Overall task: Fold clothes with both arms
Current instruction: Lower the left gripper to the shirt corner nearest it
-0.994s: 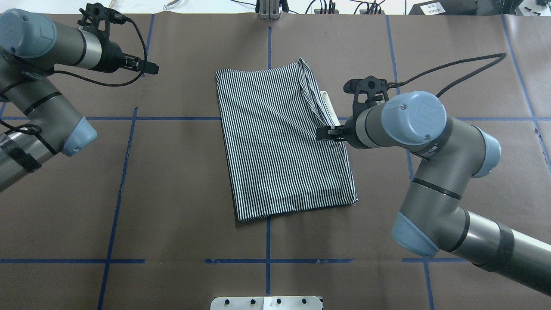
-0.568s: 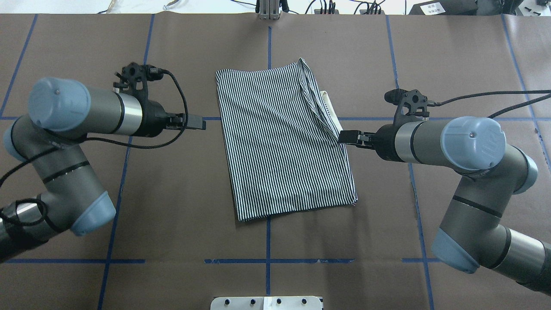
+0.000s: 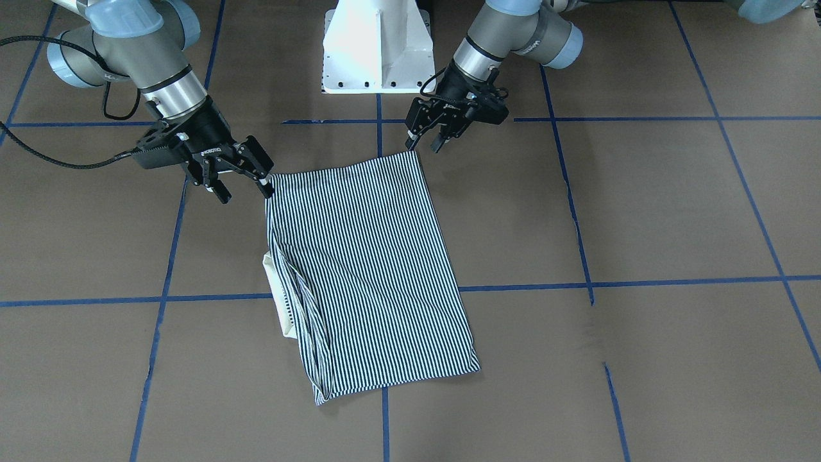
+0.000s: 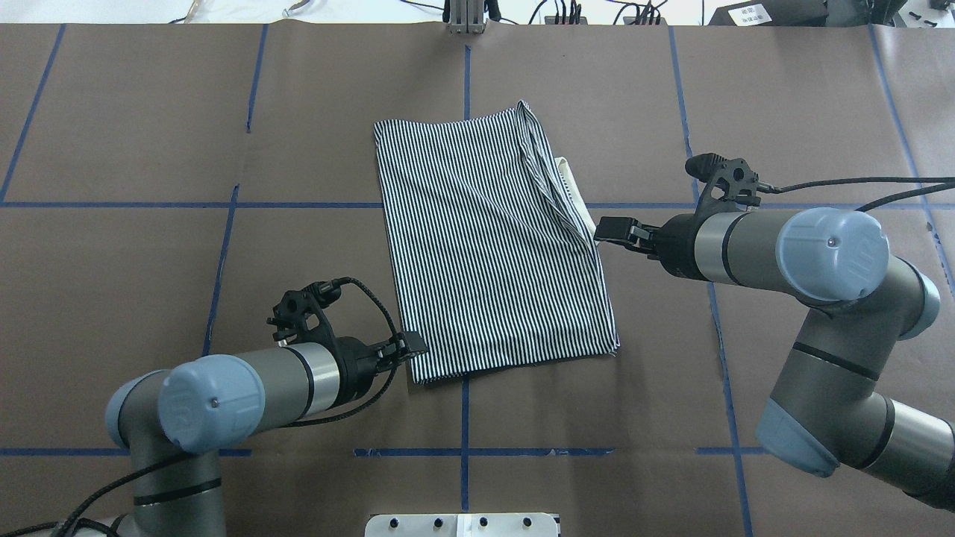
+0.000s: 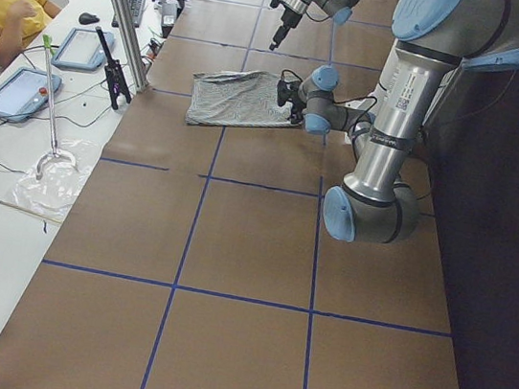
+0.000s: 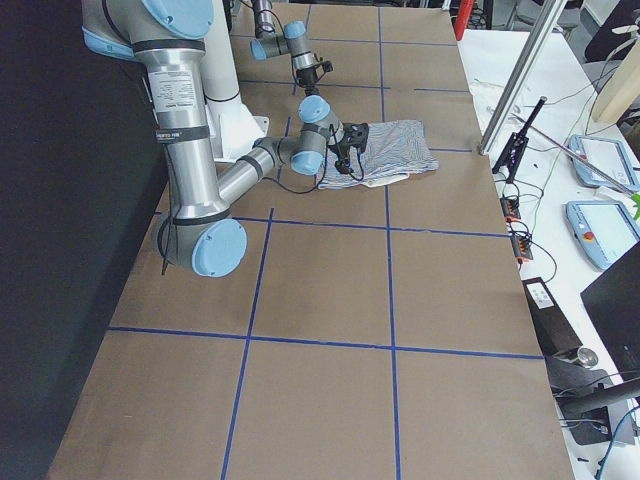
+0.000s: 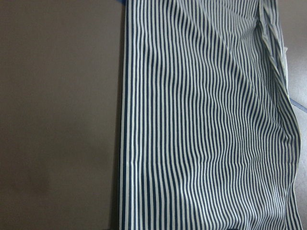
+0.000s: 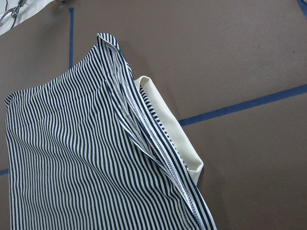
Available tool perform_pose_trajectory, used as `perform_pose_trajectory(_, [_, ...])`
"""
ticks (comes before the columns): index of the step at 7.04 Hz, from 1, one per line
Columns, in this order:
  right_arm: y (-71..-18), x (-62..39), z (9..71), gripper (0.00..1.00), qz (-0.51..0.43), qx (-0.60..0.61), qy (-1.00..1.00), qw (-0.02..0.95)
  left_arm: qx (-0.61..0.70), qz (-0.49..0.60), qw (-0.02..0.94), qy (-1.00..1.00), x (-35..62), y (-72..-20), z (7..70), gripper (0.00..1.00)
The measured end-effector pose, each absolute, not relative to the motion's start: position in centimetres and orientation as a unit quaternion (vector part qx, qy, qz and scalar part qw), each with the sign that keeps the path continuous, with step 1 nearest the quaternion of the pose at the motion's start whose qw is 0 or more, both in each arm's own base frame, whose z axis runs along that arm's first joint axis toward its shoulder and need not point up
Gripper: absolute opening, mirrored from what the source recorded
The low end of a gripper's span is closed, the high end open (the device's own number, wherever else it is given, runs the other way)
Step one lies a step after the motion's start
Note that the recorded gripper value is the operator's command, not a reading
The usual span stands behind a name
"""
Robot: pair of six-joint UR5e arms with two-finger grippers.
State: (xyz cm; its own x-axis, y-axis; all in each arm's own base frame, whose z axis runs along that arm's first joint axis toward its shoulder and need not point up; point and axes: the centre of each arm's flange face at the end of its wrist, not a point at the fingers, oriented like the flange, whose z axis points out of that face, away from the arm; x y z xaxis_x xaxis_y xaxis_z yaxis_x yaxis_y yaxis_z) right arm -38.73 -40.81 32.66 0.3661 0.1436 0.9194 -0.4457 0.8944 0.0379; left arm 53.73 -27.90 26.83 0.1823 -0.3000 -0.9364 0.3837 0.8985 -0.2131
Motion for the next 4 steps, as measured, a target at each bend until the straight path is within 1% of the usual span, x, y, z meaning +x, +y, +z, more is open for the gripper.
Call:
perform_pose_trajectory(2, [-40.9,-38.7,32.7,1.00,0.183,0.143,-0.532,0.814,0.015,-0.244,0.769,0.590,56.4,-26.4,27.6,0.60])
perform_pose_trajectory(4, [-40.9,-38.7,32.8,1.00,0.183,0.143,-0.532,0.815,0.009,-0.248,0.770,0.588,57.3,-25.9,27.8,0.57])
